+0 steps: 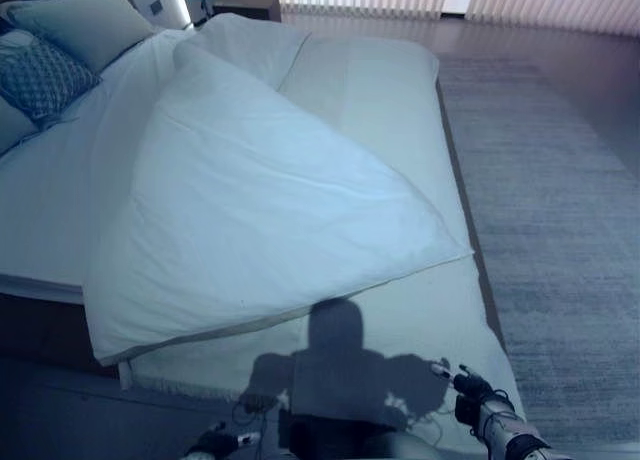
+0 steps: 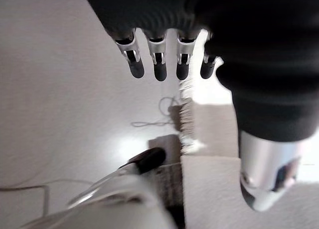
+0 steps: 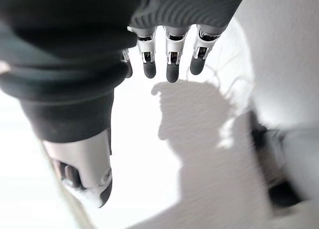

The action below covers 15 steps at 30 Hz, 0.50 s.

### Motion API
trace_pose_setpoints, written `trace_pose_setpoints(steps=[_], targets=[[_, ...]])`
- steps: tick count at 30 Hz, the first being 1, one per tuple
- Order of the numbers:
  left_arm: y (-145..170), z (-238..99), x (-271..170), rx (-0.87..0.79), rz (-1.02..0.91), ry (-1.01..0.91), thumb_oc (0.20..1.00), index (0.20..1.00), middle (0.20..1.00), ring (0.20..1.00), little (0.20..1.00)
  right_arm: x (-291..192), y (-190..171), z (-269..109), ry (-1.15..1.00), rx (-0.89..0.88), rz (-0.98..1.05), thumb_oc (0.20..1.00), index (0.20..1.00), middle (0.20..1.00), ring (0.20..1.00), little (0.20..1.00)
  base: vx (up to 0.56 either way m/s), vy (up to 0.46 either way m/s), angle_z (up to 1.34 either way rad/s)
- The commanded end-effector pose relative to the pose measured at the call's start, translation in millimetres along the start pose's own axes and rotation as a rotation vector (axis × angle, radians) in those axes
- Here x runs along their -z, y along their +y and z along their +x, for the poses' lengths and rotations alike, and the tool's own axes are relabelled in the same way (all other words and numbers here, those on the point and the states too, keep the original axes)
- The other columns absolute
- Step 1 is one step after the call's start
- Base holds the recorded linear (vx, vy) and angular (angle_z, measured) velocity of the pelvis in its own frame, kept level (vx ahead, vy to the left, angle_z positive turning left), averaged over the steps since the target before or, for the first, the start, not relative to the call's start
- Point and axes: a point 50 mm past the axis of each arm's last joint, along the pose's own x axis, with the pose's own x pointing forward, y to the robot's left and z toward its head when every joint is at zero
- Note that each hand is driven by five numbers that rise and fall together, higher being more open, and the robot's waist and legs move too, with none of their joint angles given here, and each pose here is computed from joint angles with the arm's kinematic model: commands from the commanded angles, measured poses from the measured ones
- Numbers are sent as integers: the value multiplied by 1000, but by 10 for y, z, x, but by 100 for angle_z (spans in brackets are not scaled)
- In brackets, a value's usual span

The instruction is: Make the bed

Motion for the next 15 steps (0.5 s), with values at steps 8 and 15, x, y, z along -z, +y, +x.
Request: trace_pose_setpoints(steps=[8,15], targets=[[9,19,-159,-56,-71,-35,1000,1000,1000,1000,1000,-1108,214,-84,-398,-61,430,1000,1000,1000,1000,1000,45,-116,9],[-361,-29,-485,57,-101,-150,1000,1000,1000,1000,1000,-2052,292,-273,-609,-99,645,1000,1000,1000,1000,1000,37,-185,41]])
